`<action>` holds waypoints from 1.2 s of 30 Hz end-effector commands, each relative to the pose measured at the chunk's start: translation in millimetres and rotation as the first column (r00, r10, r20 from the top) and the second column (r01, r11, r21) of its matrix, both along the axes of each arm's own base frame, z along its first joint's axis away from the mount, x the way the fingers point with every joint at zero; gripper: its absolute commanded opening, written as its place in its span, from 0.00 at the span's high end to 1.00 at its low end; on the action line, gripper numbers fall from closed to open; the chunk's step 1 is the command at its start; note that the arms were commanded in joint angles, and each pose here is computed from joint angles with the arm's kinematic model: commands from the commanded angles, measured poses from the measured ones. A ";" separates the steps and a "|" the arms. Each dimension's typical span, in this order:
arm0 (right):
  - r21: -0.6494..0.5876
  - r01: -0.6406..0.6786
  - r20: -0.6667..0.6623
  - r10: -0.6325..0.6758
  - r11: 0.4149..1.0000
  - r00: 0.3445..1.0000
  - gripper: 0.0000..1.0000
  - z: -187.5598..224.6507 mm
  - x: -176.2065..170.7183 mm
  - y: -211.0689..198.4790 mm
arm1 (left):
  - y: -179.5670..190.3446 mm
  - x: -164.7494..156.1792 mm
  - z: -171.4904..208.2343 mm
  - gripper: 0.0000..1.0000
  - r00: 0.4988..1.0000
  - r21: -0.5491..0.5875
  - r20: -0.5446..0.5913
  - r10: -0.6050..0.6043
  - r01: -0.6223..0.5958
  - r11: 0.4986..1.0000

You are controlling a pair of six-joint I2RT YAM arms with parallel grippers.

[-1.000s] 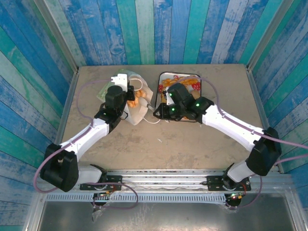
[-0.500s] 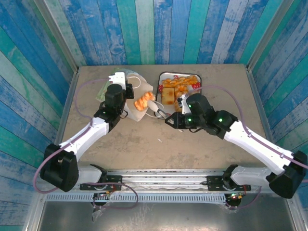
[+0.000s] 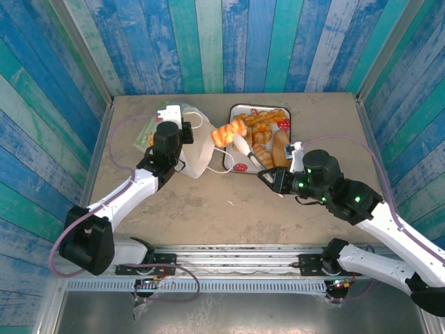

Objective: Take the fake bread out of the paper bag

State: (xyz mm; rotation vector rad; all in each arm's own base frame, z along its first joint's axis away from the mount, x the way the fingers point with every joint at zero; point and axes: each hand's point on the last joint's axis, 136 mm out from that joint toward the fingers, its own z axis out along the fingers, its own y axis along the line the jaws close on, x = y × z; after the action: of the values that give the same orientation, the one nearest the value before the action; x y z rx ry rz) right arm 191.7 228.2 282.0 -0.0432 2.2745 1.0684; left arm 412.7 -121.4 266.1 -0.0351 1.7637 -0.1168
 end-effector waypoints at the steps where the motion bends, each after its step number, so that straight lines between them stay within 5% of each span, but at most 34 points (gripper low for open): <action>1: -0.011 0.129 0.010 -0.129 0.992 0.992 0.99 -4.3 5.9 -23.3 | 2.2 5.5 0.8 1.00 1.000 0.000 -0.002 0.021 -0.021 1.000; 10: -0.067 0.244 -0.075 -0.249 0.967 0.966 0.98 -41.8 9.3 -49.8 | 2.5 -5.2 13.3 1.00 0.999 0.002 0.037 -0.010 0.010 1.000; 22: -0.173 0.059 -0.203 -0.094 0.983 0.975 0.98 -80.3 22.0 -25.6 | 3.3 -15.4 29.6 1.00 0.997 -0.027 0.078 -0.027 0.029 0.999; 36: -0.073 0.065 -0.326 -0.085 0.995 0.941 0.96 -101.6 51.1 -7.2 | 0.8 -15.1 26.5 1.00 0.996 -0.017 0.072 -0.043 0.044 0.999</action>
State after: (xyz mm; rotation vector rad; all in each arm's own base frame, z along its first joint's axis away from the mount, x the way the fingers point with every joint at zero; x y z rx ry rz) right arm 233.4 207.2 167.8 0.2320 2.6489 0.9148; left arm 404.2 -123.3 270.9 -0.0043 1.7497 -0.1425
